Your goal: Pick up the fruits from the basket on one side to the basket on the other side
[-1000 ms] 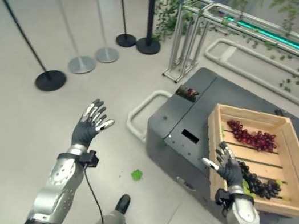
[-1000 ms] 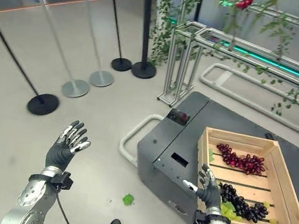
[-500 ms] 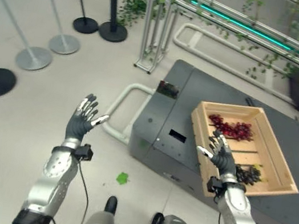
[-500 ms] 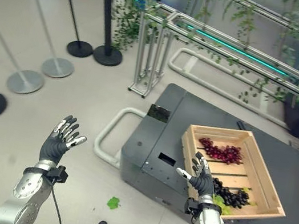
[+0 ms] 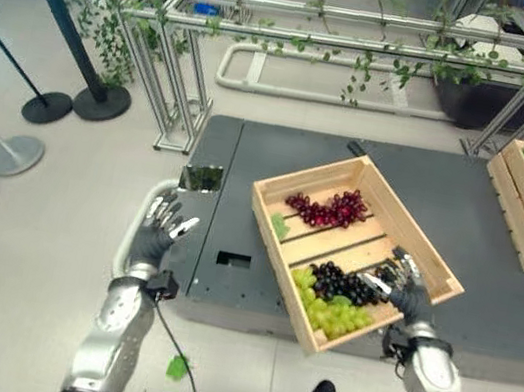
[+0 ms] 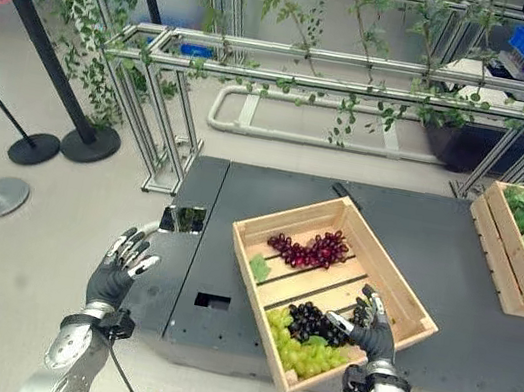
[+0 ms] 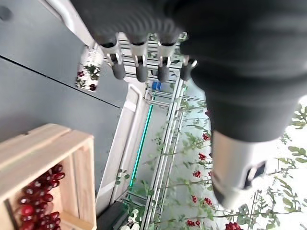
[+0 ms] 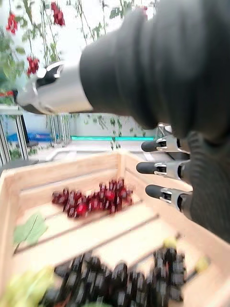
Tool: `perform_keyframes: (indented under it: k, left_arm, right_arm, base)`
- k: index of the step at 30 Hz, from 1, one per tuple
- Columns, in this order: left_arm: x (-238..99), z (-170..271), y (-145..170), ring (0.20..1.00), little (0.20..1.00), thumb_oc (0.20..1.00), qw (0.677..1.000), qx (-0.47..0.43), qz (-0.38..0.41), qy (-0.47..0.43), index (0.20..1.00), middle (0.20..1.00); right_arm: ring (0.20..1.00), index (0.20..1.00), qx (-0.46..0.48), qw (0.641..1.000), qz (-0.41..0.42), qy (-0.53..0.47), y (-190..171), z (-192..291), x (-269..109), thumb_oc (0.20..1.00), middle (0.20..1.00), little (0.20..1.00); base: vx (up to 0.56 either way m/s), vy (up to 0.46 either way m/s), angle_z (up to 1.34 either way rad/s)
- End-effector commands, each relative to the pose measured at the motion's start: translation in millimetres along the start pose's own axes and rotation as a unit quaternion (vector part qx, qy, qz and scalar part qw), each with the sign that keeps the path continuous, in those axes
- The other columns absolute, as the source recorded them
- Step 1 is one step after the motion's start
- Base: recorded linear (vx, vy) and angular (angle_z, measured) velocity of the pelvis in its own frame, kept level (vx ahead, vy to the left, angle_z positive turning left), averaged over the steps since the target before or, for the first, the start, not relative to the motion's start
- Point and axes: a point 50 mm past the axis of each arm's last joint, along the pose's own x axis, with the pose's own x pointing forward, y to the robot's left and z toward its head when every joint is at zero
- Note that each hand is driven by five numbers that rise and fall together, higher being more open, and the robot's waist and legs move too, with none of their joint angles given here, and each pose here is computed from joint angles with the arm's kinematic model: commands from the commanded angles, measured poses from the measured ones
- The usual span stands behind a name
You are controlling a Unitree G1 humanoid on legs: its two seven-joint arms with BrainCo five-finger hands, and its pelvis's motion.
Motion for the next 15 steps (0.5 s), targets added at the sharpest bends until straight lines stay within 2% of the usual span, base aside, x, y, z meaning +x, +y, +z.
perform_keyframes:
  k: [1, 7, 10, 15]
  left_arm:
    - [5, 30, 3, 1.000, 1.000, 1.000, 0.997, -0.024, -0.008, -0.072, 1.000, 1.000]
    - [0, 25, 3, 1.000, 1.000, 1.000, 0.998, -0.029, -0.016, -0.057, 1.000, 1.000]
    - [-2, 19, 4, 1.000, 1.000, 1.000, 0.998, -0.044, -0.013, -0.045, 1.000, 1.000]
    - [-4, 15, 9, 1.000, 1.000, 1.000, 0.999, -0.024, -0.001, -0.037, 1.000, 1.000]
  right_arm:
    - [1.000, 1.000, 0.013, 0.996, 0.023, -0.087, 8, 37, 11, 1.000, 1.000, 1.000]
    - [1.000, 1.000, 0.005, 0.994, 0.047, -0.094, 12, 42, 14, 1.000, 1.000, 1.000]
    - [1.000, 1.000, 0.002, 0.994, 0.056, -0.090, 14, 41, 16, 1.000, 1.000, 1.000]
    - [1.000, 1.000, -0.007, 0.995, 0.053, -0.082, 16, 37, 19, 1.000, 1.000, 1.000]
  base:
    - [0.17, -0.256, -0.32]
    - [0.15, -0.255, -0.42]
    - [0.19, -0.065, -0.01]
    - [0.17, 0.032, -0.66]
